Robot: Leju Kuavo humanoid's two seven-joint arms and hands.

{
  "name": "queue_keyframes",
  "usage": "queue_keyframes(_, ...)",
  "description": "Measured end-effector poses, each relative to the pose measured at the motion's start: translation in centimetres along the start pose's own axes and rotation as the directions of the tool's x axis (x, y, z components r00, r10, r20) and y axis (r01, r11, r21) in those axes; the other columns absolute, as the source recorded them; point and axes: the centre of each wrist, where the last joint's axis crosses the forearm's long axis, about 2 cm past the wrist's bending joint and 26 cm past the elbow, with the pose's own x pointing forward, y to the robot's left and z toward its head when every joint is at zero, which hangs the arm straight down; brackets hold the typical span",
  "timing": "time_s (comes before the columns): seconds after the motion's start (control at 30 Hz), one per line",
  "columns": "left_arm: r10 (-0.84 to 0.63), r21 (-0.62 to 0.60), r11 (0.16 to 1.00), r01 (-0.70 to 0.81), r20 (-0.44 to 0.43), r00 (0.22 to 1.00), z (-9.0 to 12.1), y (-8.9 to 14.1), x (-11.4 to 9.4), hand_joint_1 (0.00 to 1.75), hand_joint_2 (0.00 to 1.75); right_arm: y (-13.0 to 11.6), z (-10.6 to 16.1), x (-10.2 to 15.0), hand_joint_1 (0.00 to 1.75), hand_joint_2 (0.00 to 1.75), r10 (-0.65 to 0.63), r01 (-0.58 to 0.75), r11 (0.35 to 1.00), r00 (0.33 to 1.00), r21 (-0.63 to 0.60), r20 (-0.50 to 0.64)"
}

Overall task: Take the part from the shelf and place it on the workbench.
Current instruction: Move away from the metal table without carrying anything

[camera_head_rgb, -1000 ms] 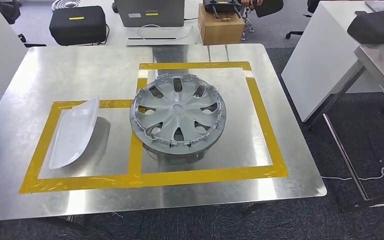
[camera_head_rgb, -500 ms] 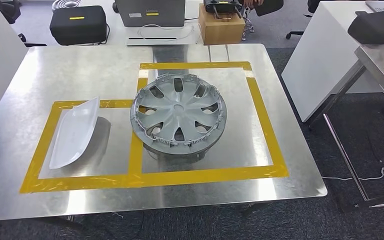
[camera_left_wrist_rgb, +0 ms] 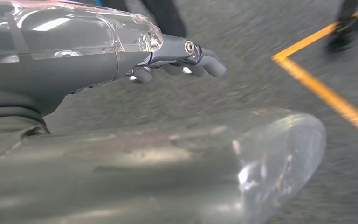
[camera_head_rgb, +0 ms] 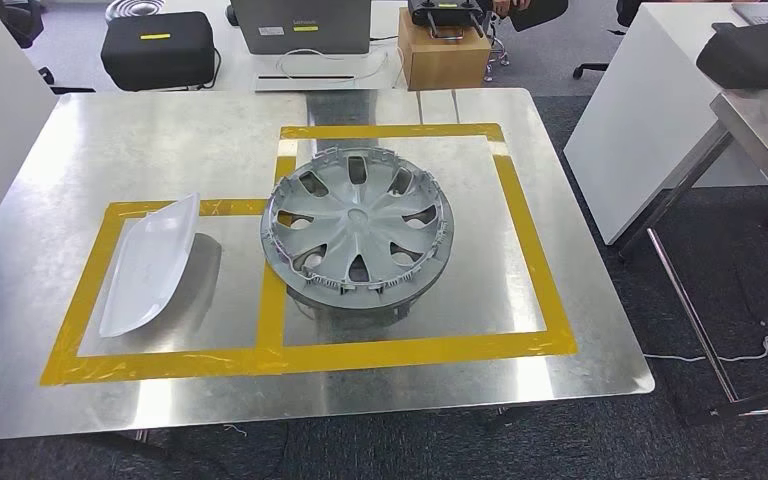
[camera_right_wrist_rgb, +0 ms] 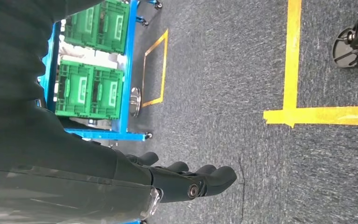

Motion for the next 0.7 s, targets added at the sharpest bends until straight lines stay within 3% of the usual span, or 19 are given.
queue_keyframes(0.2, -0.054, -0.051, 0.998, 0.049, -0.102, 0.993, 0.7, -2.7, -3.4, 0.00, 0.00, -0.4, 0.0, -0.1, 0.00, 1.75, -0.005, 0.005, 1.000, 1.000, -0.005, -0.006)
queue_keyframes(0.7, -0.119, -0.176, 0.982, 0.068, -0.298, 0.947, 2.6, -6.6, -8.9, 0.00, 0.00, -1.1, -0.1, -0.2, 0.00, 1.75, -0.009, 0.009, 1.000, 1.000, -0.015, -0.011)
